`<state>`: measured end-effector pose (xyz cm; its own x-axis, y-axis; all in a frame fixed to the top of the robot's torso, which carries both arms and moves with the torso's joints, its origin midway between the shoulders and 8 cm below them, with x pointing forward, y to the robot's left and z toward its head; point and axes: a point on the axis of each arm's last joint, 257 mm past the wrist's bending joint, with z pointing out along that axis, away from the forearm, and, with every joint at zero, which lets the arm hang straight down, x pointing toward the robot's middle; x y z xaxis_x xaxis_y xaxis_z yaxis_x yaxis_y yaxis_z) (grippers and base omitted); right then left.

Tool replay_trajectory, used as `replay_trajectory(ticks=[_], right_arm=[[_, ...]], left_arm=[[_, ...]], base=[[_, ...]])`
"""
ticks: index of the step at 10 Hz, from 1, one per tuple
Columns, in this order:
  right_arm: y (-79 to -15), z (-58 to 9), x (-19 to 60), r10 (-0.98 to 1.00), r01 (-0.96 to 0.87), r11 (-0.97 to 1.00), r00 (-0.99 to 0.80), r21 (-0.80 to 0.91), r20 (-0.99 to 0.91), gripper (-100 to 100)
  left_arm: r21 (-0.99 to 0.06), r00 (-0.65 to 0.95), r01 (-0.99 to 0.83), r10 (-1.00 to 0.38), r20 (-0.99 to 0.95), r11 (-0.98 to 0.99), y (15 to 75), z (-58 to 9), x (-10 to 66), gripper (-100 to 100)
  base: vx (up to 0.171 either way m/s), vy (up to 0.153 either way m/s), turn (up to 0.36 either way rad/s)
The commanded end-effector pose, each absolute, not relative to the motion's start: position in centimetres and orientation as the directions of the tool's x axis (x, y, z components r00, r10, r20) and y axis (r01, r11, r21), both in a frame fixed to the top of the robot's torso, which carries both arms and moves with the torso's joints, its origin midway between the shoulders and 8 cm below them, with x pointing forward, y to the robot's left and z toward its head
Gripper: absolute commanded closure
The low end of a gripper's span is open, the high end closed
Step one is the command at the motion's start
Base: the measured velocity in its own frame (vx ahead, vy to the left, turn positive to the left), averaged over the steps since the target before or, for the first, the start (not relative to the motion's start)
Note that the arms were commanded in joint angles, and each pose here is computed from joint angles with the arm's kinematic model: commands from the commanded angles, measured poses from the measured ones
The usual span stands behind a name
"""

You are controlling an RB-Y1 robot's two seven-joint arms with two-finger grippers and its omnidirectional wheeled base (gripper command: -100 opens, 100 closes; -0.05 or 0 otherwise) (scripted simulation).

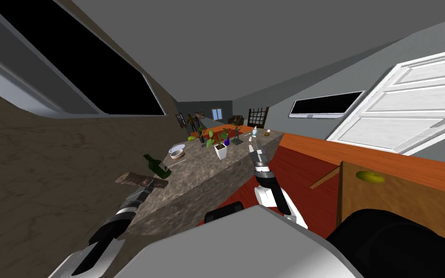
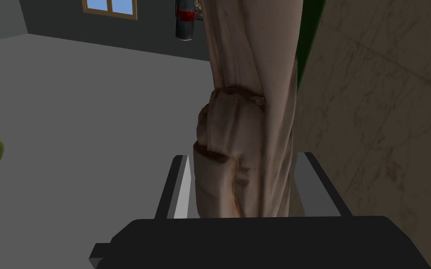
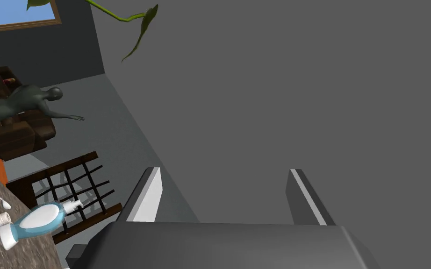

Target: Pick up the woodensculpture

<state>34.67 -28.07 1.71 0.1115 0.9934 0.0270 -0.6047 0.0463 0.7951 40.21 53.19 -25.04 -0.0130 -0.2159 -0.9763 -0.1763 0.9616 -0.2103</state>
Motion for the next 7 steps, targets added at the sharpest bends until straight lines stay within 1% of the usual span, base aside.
replay_trajectory(ticks=[1,2,3,4,5,6,7], right_arm=[[-28.1,1.7,34.7,0.993,-0.605,0.046,0.112,0.795,0.027,0],[-28.1,1.7,34.7,0.993,-0.605,0.047,0.112,0.795,0.027,0],[-28.1,1.7,34.7,0.993,-0.605,0.046,0.112,0.795,0.027,0],[-28.1,1.7,34.7,0.993,-0.605,0.046,0.112,0.795,0.027,0],[-28.1,1.7,34.7,0.993,-0.604,0.047,0.112,0.795,0.027,0],[-28.1,1.7,34.7,0.993,-0.605,0.046,0.112,0.795,0.027,0],[-28.1,1.7,34.7,0.993,-0.605,0.046,0.111,0.795,0.027,0]], left_arm=[[-0.219,-0.018,-0.132,-0.223,-0.975,0.967,49.5,-25.0,42.2,100],[-0.201,-0.006,-0.110,-0.203,-0.979,0.973,48.8,-24.0,42.6,100],[-0.200,0.001,-0.104,-0.201,-0.980,0.974,48.6,-23.6,42.7,100],[-0.211,-0.013,-0.077,-0.213,-0.977,0.974,45.7,-24.0,44.0,100],[-0.191,0.011,-0.048,-0.191,-0.982,0.980,44.7,-22.4,44.5,100],[-0.201,0.000,-0.065,-0.201,-0.979,0.977,45.1,-23.3,44.0,100],[-0.200,0.002,-0.064,-0.200,-0.980,0.978,45.0,-23.1,44.1,0]], base=[[0.050,0.030,0.335],[0.070,0.025,0.383],[0.038,0.010,0.094],[0.072,0.028,0.376],[0.077,0.024,0.304],[0.027,0.007,0.034],[0.000,0.000,0.000]])
